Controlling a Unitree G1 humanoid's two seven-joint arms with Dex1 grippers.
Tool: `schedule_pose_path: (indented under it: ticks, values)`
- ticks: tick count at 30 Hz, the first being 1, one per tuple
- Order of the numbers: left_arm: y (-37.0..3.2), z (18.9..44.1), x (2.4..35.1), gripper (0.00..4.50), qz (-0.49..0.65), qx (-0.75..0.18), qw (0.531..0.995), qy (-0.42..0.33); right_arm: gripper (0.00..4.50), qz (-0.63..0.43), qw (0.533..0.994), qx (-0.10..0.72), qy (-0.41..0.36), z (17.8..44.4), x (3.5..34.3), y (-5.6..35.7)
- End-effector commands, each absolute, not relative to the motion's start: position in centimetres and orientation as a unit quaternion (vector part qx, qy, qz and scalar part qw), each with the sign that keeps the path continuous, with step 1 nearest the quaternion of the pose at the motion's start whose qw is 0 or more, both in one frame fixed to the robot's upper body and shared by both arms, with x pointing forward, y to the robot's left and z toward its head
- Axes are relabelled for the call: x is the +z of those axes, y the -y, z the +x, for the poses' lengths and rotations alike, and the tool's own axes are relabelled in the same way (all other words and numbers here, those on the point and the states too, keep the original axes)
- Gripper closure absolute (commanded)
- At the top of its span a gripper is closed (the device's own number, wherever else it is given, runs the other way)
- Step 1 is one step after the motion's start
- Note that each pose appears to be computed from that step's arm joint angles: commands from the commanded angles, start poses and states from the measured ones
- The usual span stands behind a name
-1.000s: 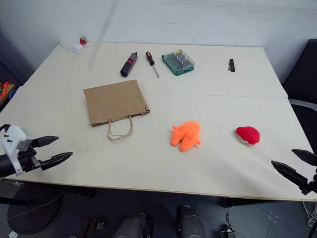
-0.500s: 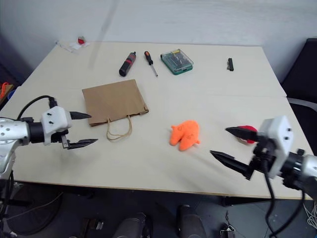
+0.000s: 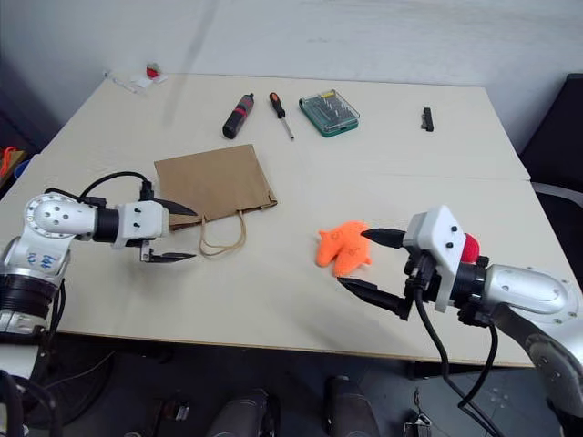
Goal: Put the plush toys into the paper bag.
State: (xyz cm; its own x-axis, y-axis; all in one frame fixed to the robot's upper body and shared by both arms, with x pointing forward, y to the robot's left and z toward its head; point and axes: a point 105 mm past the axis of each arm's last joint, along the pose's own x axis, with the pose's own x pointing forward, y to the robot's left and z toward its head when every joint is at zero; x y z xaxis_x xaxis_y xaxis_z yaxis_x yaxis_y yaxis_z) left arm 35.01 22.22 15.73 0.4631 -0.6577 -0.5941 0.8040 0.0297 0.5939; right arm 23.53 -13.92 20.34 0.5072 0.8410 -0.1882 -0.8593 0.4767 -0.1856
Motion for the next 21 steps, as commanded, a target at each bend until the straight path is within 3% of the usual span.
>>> schedule_pose_path:
  ticks: [1,8,12,16,21]
  values:
    - [-22.0,35.5,16.5,0.04,0.487,-0.510,0.706,-0.066,0.00,-0.138,0.856,0.498,-0.012,23.4,21.0,13.5]
    - [-21.3,36.2,17.5,0.04,0.466,-0.512,0.720,-0.046,0.00,-0.136,0.858,0.495,-0.011,23.5,20.9,13.6]
    - [-21.2,36.3,18.1,0.94,0.453,-0.516,0.725,-0.042,0.00,-0.135,0.859,0.494,-0.010,23.5,20.8,13.5]
    - [-21.0,36.6,17.6,2.24,0.472,-0.516,0.713,-0.049,0.00,-0.129,0.859,0.496,-0.005,23.6,20.8,13.3]
    - [-20.3,36.8,17.0,2.24,0.474,-0.524,0.706,-0.051,0.00,-0.128,0.856,0.500,-0.004,23.6,20.7,13.0]
